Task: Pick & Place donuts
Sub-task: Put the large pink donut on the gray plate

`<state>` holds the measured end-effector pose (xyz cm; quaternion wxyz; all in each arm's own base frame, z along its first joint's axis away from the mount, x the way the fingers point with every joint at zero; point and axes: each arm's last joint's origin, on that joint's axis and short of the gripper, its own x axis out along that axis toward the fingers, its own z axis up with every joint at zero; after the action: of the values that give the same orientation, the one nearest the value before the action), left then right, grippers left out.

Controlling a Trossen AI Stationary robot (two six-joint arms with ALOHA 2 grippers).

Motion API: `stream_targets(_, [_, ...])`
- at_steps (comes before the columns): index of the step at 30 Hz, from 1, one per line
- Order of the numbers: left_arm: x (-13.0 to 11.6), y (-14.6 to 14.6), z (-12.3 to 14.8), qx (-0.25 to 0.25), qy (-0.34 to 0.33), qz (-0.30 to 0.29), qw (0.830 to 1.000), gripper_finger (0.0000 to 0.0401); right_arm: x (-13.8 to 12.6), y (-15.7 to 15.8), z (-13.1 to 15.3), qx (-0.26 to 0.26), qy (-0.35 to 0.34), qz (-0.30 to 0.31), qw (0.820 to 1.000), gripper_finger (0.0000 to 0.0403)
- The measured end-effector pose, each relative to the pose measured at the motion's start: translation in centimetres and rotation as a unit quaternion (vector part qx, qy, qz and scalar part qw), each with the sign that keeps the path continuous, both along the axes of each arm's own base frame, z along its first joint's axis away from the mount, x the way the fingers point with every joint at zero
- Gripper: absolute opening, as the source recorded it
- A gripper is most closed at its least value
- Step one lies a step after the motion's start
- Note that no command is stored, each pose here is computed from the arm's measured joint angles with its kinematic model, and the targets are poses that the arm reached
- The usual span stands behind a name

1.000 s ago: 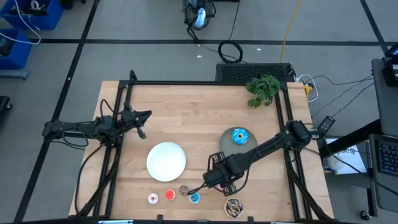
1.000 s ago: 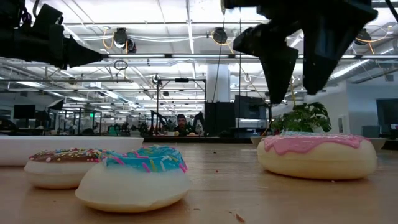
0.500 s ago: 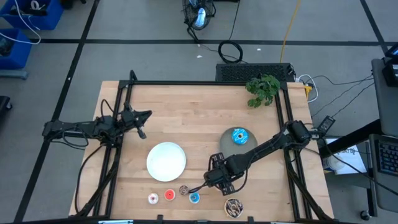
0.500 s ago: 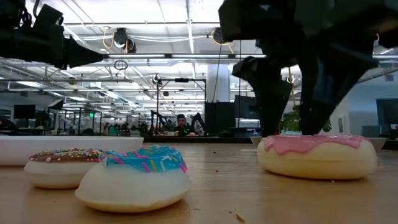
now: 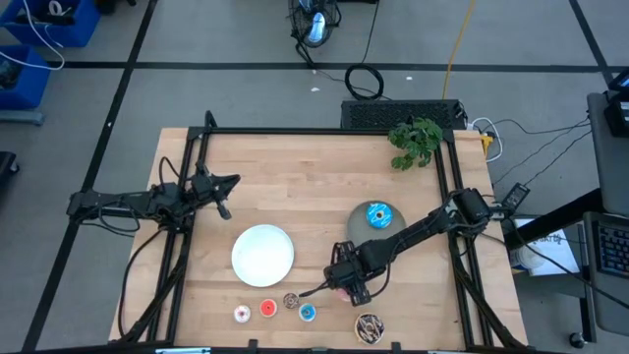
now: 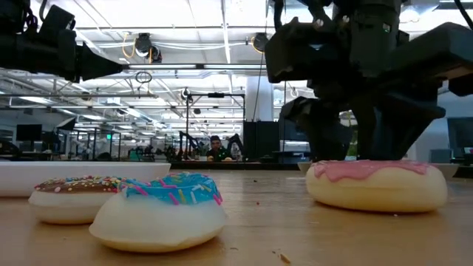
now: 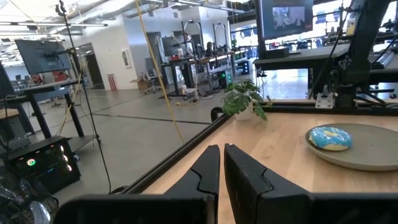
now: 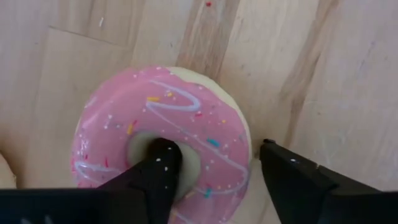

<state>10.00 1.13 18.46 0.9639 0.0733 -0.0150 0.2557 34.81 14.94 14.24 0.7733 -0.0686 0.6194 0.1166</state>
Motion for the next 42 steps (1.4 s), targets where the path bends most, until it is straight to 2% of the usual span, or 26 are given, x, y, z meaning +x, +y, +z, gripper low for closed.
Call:
stream_targets(3, [0.0, 0.0, 0.0, 0.000, 0.000, 0.000, 1.000, 0.0031, 0.0, 0.0, 0.0, -0.002, -0.002, 0.002, 1.000, 0.0163])
stream_targets(9, [0.0, 0.0, 0.0, 0.000, 0.000, 0.000, 1.000, 0.0031, 0.5, -0.5, 0.4, 0.000, -0.007, -0.004, 1.000, 0.0042])
stream_targets(11, [0.0, 0.0, 0.0, 0.000, 0.000, 0.000, 1.000, 0.0031, 0.5, -0.6, 0.6, -0.001, -0.012, 0.001, 1.000, 0.0015])
stream_targets(16, [0.0, 0.0, 0.0, 0.000, 0.000, 0.000, 1.000, 0.0031, 0.4, -1.7, 2.7, 0.000, -0.032, -0.004, 0.999, 0.0029])
stream_targets(20, [0.0, 0.0, 0.0, 0.003, 0.001, 0.000, 1.000, 0.0031, -0.5, -3.0, 6.2, -0.007, -0.066, -0.021, 0.998, 0.0025])
stream_targets(24, [0.0, 0.0, 0.0, 0.003, 0.001, 0.001, 1.000, 0.0031, -2.6, -4.7, 10.5, -0.027, -0.095, -0.059, 0.993, 0.0008])
stream_targets(29, [0.0, 0.0, 0.0, 0.003, 0.001, 0.001, 1.000, 0.0031, -6.0, -7.1, 14.5, -0.057, -0.105, -0.140, 0.983, 0.0011])
stream_targets(35, [0.0, 0.0, 0.0, 0.003, 0.001, 0.001, 1.000, 0.0031, -8.8, -8.8, 16.0, -0.075, -0.065, -0.205, 0.974, 0.0011])
stream_targets(42, [0.0, 0.0, 0.0, 0.002, 0.001, 0.001, 1.000, 0.0031, -9.9, -9.6, 15.9, -0.086, -0.015, -0.249, 0.965, 0.0010])
